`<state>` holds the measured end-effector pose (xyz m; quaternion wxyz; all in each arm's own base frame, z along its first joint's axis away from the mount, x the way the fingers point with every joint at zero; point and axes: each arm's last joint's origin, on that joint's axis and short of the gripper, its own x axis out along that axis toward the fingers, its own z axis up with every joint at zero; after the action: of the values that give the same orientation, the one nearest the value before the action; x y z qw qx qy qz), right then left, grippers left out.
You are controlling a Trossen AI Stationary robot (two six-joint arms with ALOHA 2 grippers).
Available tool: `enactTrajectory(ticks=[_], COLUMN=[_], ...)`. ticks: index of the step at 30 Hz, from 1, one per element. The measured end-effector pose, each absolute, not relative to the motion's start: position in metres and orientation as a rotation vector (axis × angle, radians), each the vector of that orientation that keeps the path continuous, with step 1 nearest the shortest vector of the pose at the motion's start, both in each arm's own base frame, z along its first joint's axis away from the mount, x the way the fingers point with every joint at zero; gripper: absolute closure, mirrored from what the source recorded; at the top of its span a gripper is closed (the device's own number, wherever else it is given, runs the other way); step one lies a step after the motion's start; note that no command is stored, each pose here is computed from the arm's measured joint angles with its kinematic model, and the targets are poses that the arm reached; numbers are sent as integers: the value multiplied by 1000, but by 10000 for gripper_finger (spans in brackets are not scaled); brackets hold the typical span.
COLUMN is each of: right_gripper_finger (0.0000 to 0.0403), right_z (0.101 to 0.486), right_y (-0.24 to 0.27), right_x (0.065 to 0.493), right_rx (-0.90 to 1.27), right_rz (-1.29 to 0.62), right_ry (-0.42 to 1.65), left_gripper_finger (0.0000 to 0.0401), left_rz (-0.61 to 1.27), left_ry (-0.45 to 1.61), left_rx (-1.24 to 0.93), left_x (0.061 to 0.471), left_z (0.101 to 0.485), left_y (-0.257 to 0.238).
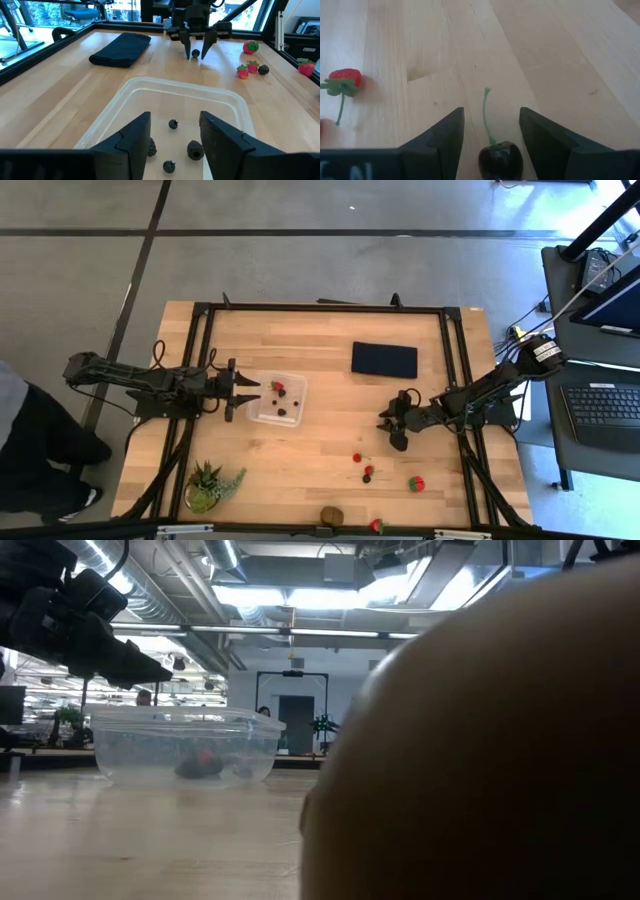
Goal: Pick and placing Produce into tupperware
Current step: Put the right black cherry into the transparent bin
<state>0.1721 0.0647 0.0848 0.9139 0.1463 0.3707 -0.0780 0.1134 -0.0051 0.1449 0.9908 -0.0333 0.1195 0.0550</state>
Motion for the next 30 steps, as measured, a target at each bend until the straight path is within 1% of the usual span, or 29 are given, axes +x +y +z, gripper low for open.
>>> enactTrajectory(ticks=[8, 17, 22, 30], right_gripper_finger=[207, 209, 227, 263], right_z=[85, 85, 85, 84], right_y=[65, 65, 64, 64], right_x=[173, 172, 172, 171], right_rx=[369, 362, 292, 284], right_rz=[-187, -192, -173, -184], right_ry=[752, 759, 765, 764], left_gripper_finger=[232, 237, 240, 231], left_rz=[110, 110, 110, 110], left_ry=[239, 239, 239, 239], left_rx=[-67, -67, -67, -67], left_x=[113, 113, 113, 113], left_z=[145, 145, 145, 145], left_y=[-5, -5, -5, -5])
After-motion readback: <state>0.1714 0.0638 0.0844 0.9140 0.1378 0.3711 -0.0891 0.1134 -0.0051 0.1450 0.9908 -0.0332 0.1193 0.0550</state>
